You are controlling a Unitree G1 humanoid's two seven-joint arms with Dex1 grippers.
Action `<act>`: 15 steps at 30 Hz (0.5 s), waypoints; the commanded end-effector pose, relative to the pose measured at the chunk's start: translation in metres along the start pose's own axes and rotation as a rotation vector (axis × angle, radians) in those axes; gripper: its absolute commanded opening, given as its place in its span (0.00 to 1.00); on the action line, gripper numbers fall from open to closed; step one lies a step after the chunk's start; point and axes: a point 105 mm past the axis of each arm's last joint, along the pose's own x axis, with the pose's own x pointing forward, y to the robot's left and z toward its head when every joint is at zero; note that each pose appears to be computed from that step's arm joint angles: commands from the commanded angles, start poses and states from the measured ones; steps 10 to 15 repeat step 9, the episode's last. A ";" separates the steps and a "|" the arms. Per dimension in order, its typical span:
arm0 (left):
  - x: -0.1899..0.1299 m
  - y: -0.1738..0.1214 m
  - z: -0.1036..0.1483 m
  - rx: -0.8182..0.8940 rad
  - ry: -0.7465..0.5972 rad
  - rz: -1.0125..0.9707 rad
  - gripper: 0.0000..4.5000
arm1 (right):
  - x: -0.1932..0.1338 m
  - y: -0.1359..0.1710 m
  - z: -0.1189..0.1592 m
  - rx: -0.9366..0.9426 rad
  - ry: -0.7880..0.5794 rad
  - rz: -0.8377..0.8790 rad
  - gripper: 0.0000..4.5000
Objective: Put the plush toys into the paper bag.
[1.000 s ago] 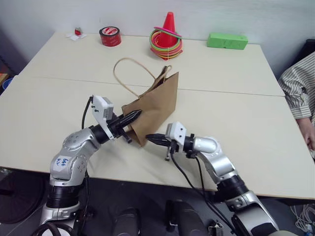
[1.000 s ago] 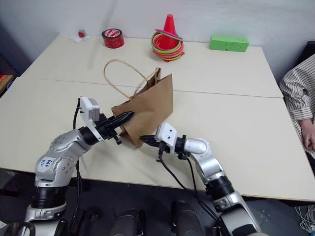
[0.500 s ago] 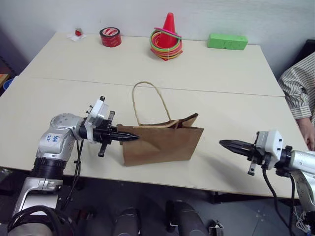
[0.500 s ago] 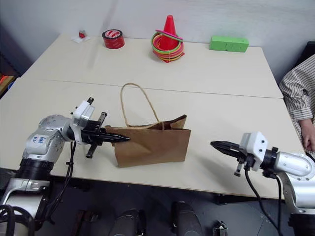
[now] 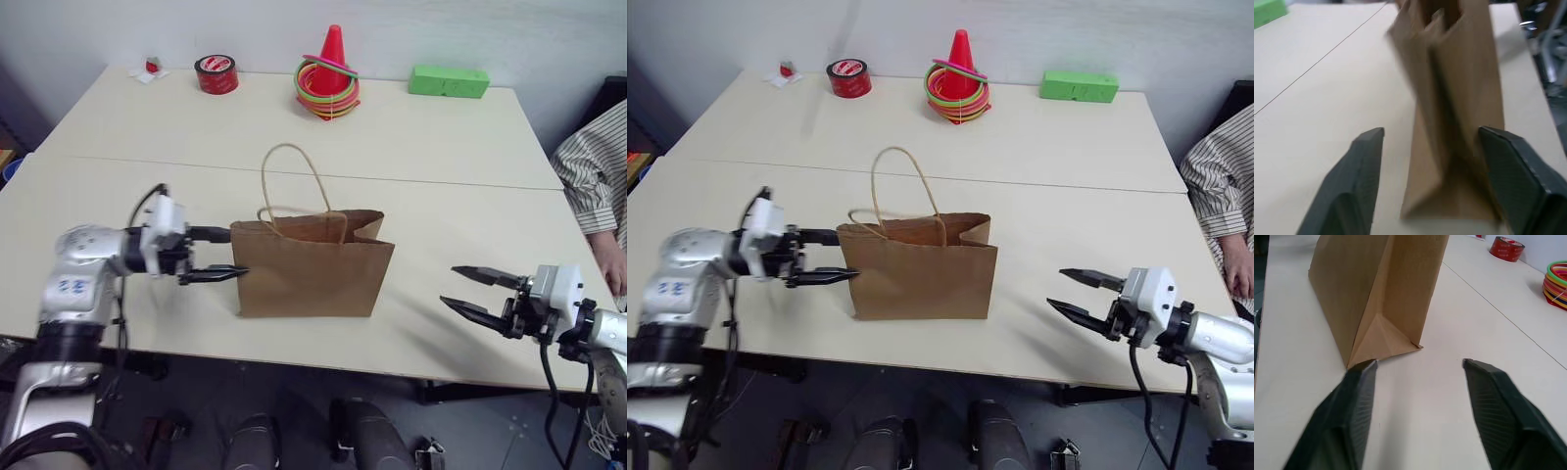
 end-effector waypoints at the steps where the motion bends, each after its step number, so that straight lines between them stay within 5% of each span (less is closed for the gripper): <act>1: -0.031 0.002 0.001 0.004 0.009 0.137 1.00 | -0.008 -0.013 0.010 -0.056 0.009 0.033 0.93; 2: -0.041 0.001 -0.003 0.003 0.021 0.176 1.00 | -0.010 -0.017 0.011 -0.062 0.018 0.041 0.99; 15: -0.072 -0.009 -0.009 0.062 0.110 0.278 1.00 | -0.017 -0.029 0.005 -0.071 0.074 0.142 0.99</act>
